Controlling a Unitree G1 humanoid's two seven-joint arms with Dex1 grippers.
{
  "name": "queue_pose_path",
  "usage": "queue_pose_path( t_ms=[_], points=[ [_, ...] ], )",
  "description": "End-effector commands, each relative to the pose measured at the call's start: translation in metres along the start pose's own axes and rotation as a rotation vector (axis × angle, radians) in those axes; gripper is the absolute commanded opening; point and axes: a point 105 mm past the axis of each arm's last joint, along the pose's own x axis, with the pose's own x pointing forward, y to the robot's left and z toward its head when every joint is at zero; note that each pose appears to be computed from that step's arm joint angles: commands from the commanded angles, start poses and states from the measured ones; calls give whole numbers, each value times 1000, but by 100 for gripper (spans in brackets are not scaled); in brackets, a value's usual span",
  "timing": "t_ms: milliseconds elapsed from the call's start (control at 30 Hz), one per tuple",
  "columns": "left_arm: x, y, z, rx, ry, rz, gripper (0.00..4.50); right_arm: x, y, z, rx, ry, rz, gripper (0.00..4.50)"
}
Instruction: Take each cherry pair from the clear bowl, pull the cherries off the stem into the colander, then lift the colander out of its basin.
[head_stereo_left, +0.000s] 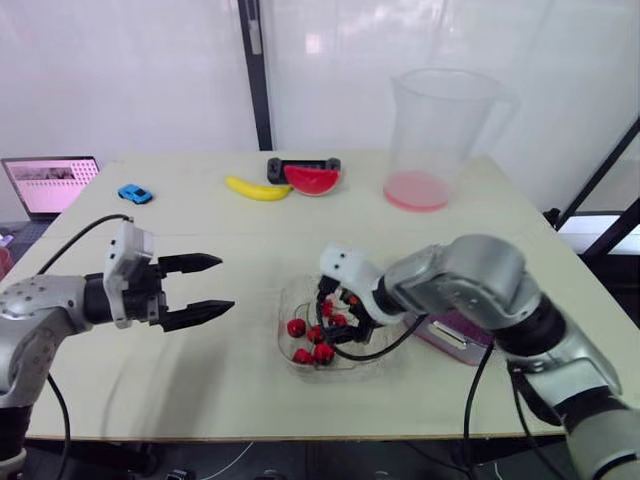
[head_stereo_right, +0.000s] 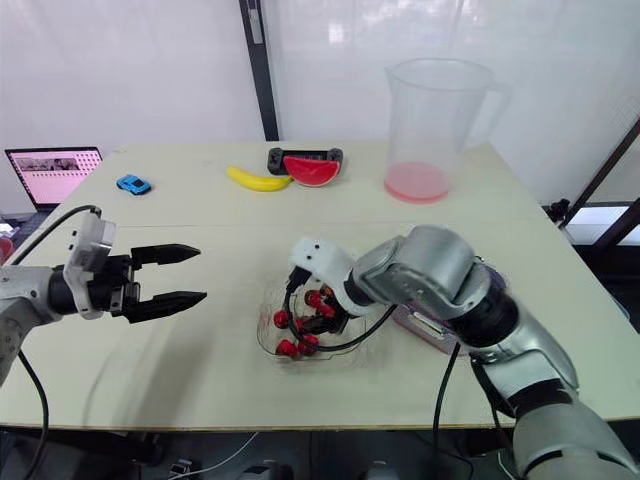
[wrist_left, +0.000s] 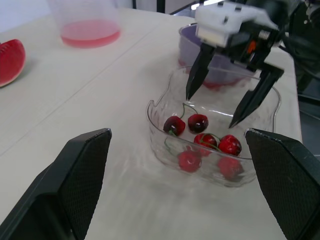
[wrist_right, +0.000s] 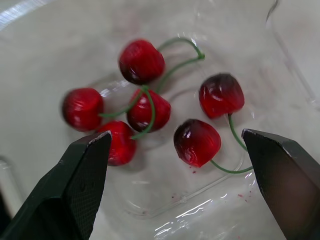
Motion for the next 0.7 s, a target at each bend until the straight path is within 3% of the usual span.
queue_pose_path(
  t_ms=[33, 200, 300, 367, 700],
  points=[
    [1, -1, 10, 57, -16, -2, 450, 3, -3, 2, -16, 2, -60, 447],
    [0, 0, 8, 63, 0, -1, 450, 12, 3, -2, 8, 12, -33, 447],
    [0, 1, 8, 68, 0, 5, 450, 17, 6, -4, 32, 17, -13, 353],
    [1, 0, 7, 68, 1, 6, 450, 19, 6, -5, 40, 23, -11, 263],
    [2, 1, 7, 72, -5, 22, 450, 23, 4, -7, 35, 46, -30, 263]
  ],
)
